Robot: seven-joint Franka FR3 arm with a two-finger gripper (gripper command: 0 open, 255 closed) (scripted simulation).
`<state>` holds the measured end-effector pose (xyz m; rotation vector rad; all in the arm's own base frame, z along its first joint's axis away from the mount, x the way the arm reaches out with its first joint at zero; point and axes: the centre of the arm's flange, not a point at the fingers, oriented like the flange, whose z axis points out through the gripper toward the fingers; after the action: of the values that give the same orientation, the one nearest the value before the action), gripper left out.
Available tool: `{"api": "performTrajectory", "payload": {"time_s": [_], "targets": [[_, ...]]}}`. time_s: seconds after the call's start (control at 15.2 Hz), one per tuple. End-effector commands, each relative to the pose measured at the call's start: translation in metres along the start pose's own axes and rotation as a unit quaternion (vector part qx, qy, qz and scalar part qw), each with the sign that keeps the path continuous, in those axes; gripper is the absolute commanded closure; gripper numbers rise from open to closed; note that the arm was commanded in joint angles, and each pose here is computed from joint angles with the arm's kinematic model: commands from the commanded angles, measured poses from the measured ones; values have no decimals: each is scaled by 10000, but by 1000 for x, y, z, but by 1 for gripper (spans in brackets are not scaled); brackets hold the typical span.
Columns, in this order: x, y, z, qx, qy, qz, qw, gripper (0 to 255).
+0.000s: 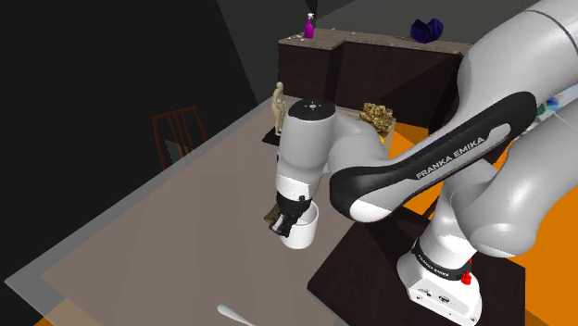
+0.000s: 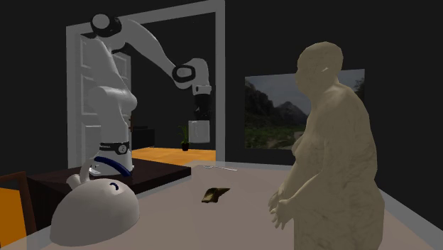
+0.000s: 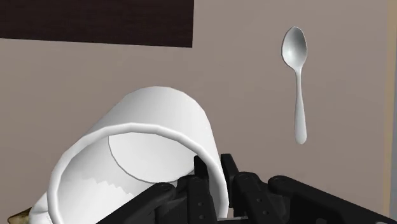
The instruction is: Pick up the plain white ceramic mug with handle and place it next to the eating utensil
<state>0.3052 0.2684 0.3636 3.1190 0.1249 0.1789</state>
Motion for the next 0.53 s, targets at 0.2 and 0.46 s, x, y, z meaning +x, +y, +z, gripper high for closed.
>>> {"api": "performTrajectory", "payload": {"time_s": [0.2, 0.46], "targets": [[-58, -33, -7, -2, 2, 11, 10000, 255], [-65, -37, 8, -2, 2, 11, 10000, 255]]}}
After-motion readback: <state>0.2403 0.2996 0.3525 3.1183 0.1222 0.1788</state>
